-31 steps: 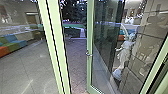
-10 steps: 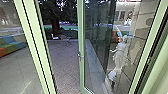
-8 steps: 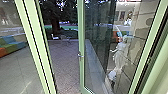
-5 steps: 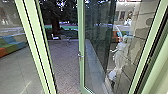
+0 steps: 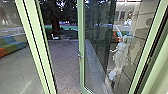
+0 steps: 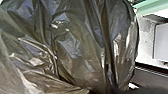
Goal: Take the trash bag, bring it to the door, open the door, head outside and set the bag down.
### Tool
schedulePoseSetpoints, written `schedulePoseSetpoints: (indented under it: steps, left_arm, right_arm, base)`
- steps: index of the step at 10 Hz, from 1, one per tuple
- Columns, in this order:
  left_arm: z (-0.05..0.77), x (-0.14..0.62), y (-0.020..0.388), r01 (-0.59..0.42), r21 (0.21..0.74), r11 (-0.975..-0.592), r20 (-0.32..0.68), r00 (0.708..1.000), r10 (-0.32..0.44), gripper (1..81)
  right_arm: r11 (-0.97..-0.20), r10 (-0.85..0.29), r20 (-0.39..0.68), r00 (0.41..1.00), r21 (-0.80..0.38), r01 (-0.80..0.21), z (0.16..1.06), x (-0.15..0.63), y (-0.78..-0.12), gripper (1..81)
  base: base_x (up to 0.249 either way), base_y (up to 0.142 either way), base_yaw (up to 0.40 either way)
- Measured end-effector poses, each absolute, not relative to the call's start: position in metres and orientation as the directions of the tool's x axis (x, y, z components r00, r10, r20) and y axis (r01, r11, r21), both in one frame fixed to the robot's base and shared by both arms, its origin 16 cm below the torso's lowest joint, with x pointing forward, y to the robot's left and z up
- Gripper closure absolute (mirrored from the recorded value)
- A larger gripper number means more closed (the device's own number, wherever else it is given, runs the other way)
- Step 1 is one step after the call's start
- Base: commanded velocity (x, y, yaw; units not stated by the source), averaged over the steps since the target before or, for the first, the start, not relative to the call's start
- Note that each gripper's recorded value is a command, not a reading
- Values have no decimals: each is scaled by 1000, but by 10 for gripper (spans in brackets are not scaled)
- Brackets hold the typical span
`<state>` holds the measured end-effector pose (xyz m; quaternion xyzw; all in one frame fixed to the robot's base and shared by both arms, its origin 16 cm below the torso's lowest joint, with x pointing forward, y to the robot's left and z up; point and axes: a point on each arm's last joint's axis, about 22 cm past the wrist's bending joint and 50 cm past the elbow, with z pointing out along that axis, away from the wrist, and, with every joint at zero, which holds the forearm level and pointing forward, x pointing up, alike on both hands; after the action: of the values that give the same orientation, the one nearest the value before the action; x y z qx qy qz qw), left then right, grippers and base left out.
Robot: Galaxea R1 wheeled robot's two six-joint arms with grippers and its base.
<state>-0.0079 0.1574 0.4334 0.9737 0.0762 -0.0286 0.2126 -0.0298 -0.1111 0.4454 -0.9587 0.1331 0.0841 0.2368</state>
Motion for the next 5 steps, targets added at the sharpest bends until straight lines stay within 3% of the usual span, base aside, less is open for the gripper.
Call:
schedulePoseSetpoints:
  steps: [5]
  left_arm:
    - [433,-8,157,159,410,-898,-88,987,135,811]
  right_arm:
    - [-853,-214,-224,951,-432,-294,445,-30,-111,10]
  base:
    - [0,0,0]
